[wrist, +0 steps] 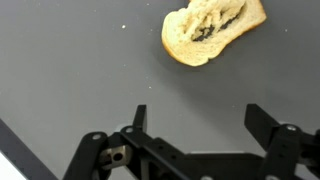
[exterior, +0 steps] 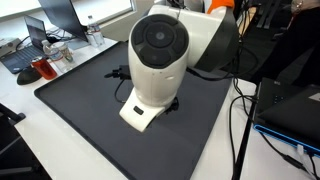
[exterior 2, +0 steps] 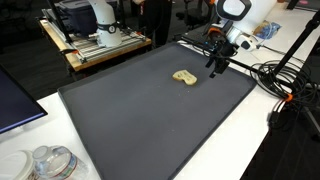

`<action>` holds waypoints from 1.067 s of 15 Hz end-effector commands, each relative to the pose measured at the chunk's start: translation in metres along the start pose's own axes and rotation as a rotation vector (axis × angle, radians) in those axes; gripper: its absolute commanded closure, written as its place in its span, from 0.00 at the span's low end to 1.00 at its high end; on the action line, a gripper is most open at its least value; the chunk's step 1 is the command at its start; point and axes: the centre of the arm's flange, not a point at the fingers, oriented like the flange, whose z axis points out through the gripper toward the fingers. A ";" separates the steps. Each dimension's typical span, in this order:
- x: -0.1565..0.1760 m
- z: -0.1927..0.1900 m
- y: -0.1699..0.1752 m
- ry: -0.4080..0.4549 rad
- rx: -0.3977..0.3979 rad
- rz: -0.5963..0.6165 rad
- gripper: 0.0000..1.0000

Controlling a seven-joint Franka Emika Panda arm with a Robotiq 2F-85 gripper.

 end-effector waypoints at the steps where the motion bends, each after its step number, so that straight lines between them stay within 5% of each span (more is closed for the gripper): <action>1: -0.023 -0.004 -0.027 -0.032 -0.058 0.193 0.00; 10: -0.057 -0.020 -0.065 -0.023 -0.092 0.482 0.00; 16: -0.084 -0.020 -0.090 0.146 -0.233 0.501 0.00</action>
